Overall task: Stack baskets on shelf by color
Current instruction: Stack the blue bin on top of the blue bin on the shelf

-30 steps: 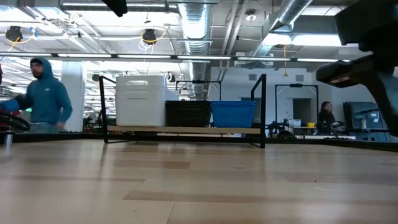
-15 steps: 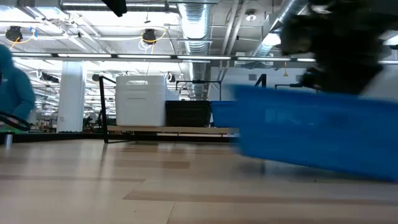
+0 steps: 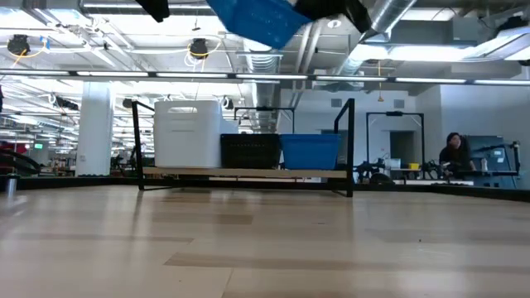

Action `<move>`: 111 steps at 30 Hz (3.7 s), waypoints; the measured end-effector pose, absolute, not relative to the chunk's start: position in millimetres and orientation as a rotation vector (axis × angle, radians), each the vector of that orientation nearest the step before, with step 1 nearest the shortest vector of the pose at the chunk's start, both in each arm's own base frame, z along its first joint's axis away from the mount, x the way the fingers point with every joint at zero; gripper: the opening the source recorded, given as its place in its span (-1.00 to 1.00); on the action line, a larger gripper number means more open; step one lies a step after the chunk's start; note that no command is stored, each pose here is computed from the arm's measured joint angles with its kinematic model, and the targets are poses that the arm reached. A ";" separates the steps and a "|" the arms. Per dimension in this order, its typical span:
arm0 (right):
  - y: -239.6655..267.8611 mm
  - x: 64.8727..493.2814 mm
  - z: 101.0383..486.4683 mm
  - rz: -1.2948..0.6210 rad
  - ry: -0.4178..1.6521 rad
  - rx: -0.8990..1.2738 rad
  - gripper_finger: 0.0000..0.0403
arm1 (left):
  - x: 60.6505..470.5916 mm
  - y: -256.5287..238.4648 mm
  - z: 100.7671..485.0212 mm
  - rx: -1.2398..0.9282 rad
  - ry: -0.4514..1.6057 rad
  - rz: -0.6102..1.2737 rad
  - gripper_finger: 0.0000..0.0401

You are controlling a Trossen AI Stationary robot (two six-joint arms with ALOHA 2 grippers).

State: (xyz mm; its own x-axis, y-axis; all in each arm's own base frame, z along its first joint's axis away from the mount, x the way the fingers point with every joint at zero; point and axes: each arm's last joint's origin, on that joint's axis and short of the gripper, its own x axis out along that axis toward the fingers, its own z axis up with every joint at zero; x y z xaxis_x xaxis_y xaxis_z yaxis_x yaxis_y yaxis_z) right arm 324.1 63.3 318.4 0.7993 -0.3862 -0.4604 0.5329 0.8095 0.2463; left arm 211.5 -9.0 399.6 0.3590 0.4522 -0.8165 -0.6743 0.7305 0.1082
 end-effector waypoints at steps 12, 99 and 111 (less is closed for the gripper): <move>-24.4 329.8 346.7 -0.863 0.234 0.584 -0.98 | 211.4 -7.0 400.6 -0.140 0.952 0.751 -0.45; -84.9 338.7 250.2 -1.109 0.752 1.016 -0.59 | 219.1 -7.3 404.4 0.078 0.953 0.623 -0.45; -95.6 341.8 306.8 -1.026 0.748 0.904 -0.38 | 219.3 -7.3 404.5 0.075 0.949 0.624 -0.45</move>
